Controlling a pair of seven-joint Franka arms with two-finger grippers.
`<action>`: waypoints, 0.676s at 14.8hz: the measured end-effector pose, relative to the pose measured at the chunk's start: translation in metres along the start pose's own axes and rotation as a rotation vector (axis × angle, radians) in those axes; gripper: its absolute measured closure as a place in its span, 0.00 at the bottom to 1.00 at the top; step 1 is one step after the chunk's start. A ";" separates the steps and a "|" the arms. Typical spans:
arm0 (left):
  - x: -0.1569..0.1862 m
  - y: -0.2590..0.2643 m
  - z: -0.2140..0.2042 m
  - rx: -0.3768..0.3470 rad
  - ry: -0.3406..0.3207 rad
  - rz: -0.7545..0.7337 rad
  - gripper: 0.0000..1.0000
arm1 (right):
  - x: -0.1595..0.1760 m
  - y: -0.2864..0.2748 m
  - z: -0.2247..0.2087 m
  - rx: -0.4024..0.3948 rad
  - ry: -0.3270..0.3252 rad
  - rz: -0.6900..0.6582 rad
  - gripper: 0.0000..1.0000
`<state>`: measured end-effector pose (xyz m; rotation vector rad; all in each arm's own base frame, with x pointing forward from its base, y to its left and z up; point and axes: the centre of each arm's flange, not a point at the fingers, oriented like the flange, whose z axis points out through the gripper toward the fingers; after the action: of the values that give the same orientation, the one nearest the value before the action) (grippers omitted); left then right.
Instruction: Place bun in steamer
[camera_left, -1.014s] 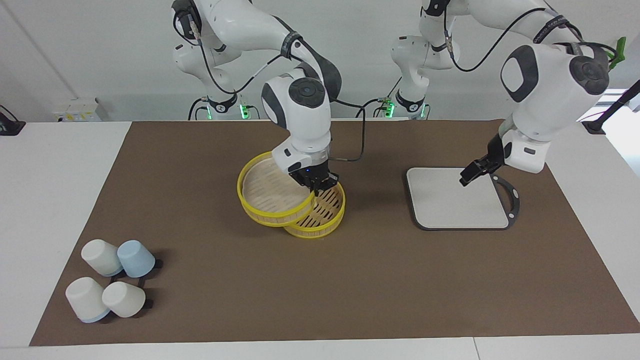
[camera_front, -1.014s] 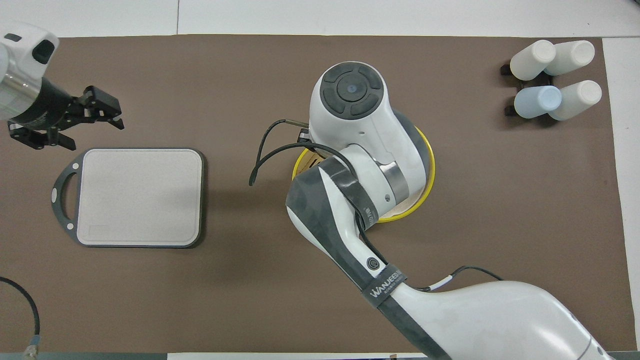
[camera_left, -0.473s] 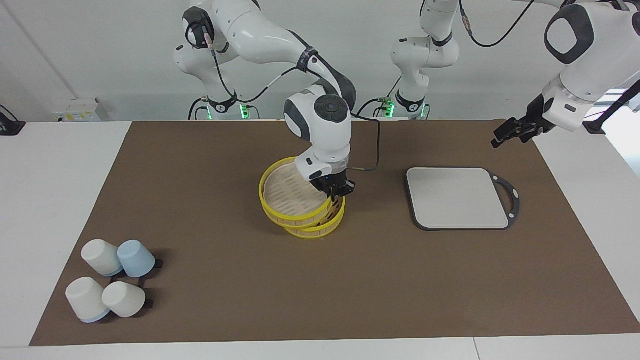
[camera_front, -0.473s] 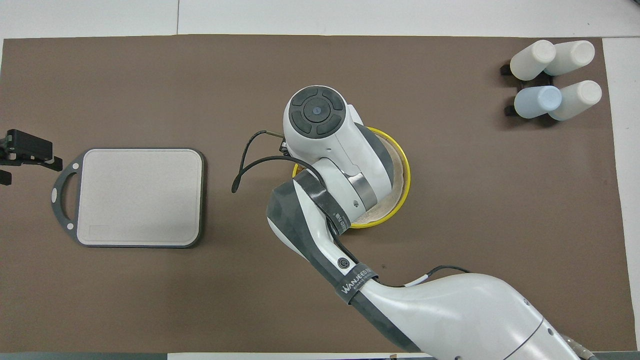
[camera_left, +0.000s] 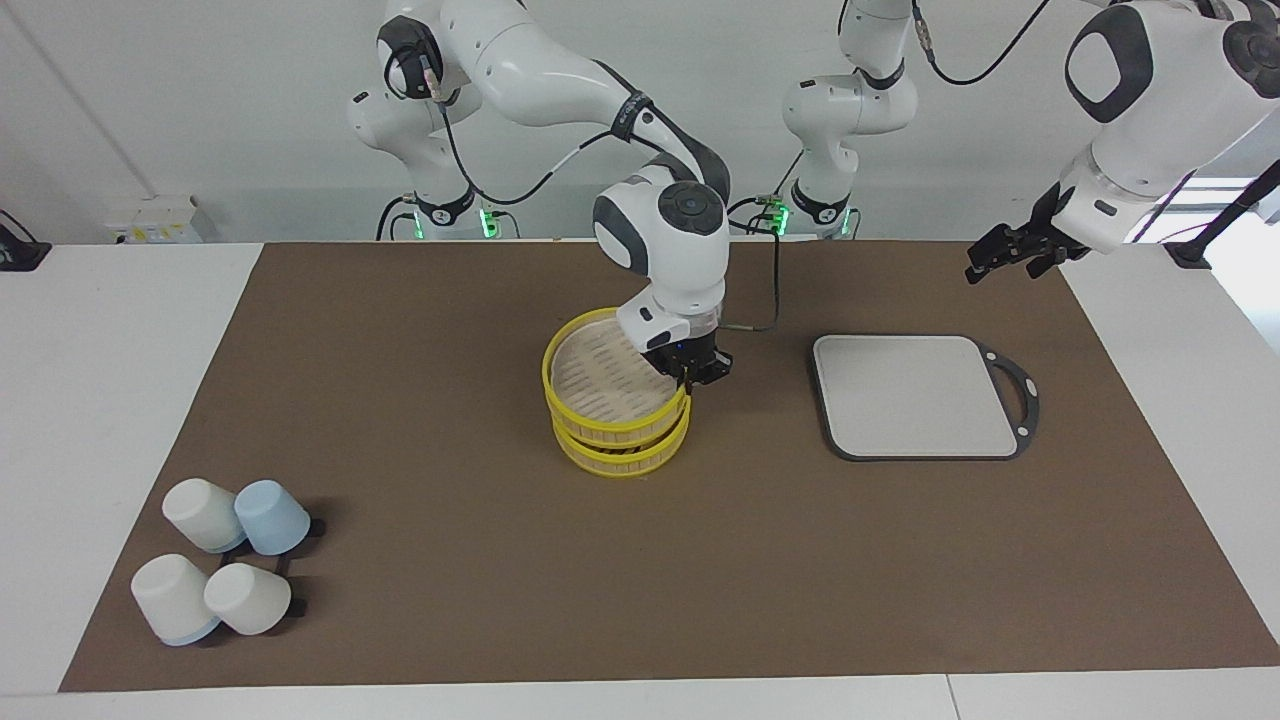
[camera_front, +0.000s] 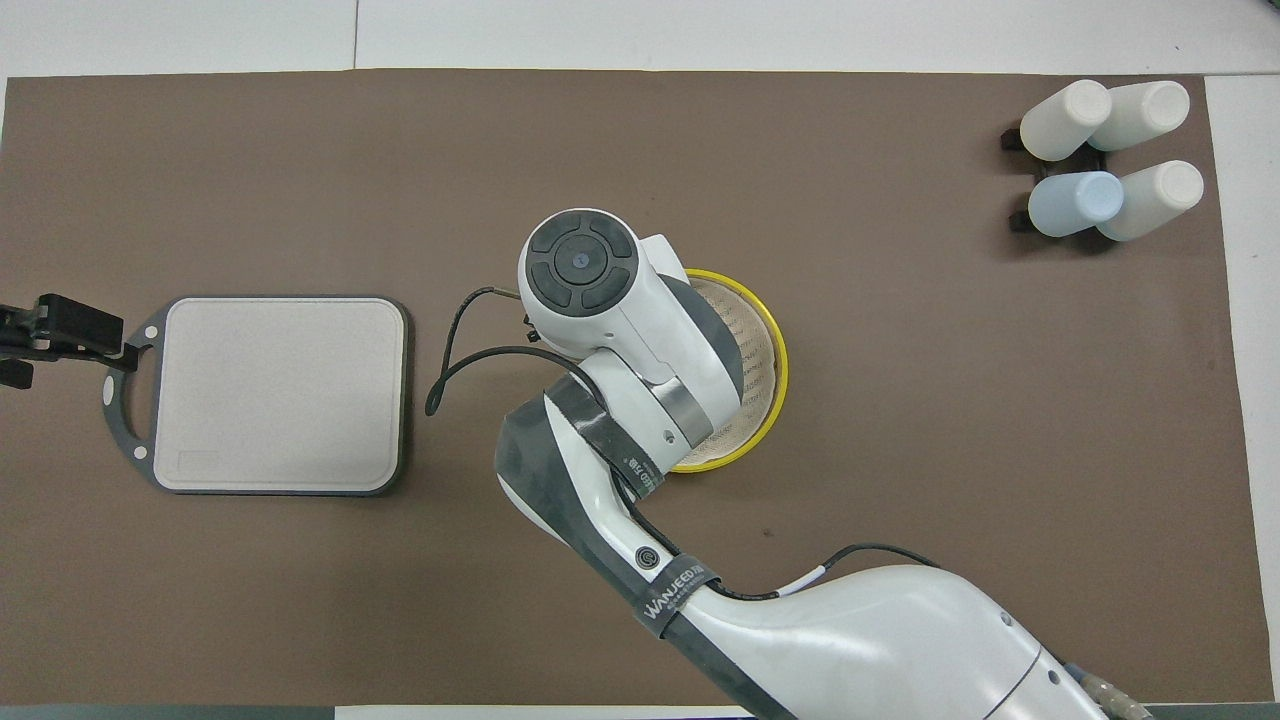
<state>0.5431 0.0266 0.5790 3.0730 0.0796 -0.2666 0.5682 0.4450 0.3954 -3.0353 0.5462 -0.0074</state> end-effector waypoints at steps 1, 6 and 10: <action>-0.001 0.001 0.000 0.000 0.001 0.003 0.00 | 0.001 0.000 0.000 0.000 0.001 0.001 0.91; -0.002 0.003 -0.001 0.002 0.004 0.010 0.00 | 0.003 -0.001 -0.002 0.016 0.013 0.003 0.91; -0.002 0.007 -0.001 0.003 0.009 0.020 0.00 | 0.009 -0.001 -0.003 0.036 0.028 0.010 0.91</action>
<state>0.5419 0.0201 0.5809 3.0764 0.0495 -0.2522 0.5764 0.4425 0.3988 -3.0021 0.5572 -0.0592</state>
